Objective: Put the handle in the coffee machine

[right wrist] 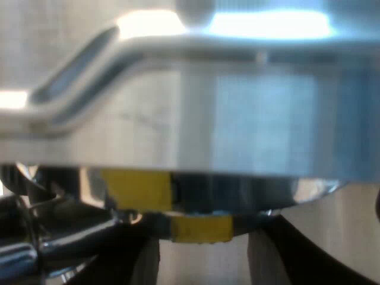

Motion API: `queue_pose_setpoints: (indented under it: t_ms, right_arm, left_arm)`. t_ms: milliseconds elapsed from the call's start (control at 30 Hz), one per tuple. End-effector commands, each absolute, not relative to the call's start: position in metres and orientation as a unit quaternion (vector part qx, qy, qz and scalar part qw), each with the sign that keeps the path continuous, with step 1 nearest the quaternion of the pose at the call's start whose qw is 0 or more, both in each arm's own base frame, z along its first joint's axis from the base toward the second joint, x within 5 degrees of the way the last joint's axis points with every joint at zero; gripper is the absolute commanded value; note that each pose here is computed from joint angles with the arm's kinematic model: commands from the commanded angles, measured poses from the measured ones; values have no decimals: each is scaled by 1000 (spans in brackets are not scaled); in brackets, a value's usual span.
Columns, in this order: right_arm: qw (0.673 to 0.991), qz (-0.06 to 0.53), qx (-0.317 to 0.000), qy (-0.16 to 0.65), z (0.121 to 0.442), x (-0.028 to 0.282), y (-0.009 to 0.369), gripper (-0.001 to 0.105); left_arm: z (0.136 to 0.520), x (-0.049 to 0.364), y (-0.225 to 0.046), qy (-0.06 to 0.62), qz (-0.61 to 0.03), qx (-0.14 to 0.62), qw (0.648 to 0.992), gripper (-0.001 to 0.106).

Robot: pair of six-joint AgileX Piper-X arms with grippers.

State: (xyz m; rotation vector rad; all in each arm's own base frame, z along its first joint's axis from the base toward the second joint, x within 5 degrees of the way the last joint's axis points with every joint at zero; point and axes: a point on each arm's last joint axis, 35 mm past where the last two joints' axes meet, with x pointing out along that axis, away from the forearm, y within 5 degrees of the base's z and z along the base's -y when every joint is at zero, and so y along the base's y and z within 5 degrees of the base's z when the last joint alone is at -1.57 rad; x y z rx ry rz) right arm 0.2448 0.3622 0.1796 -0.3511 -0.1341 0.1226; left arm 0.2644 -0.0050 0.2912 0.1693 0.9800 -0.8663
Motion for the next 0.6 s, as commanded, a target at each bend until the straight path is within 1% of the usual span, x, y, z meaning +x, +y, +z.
queue_pose_setpoints:
  t_ms: [33, 200, 367, 433, 500, 600]
  right_arm:
    - [985, 44, -34, -164, 258, 240, 355, 37]
    - [985, 44, -34, -164, 258, 240, 355, 37]
    - [985, 44, -35, -164, 258, 240, 355, 37]
    - [985, 42, -42, -164, 258, 240, 355, 37]
    - [984, 40, -57, -165, 258, 240, 355, 37]
    - [984, 41, -62, -164, 258, 238, 356, 37]
  left_arm:
    - [292, 254, -14, 454, -426, 41, 781, 0]
    - [286, 245, -27, 466, -443, 38, 765, 0]
    - [298, 236, -43, 451, -456, 44, 766, 0]
    - [300, 235, -46, 447, -458, 45, 767, 0]
    - [301, 234, -46, 444, -459, 39, 768, 0]
    - [302, 234, -46, 445, -458, 34, 768, 0]
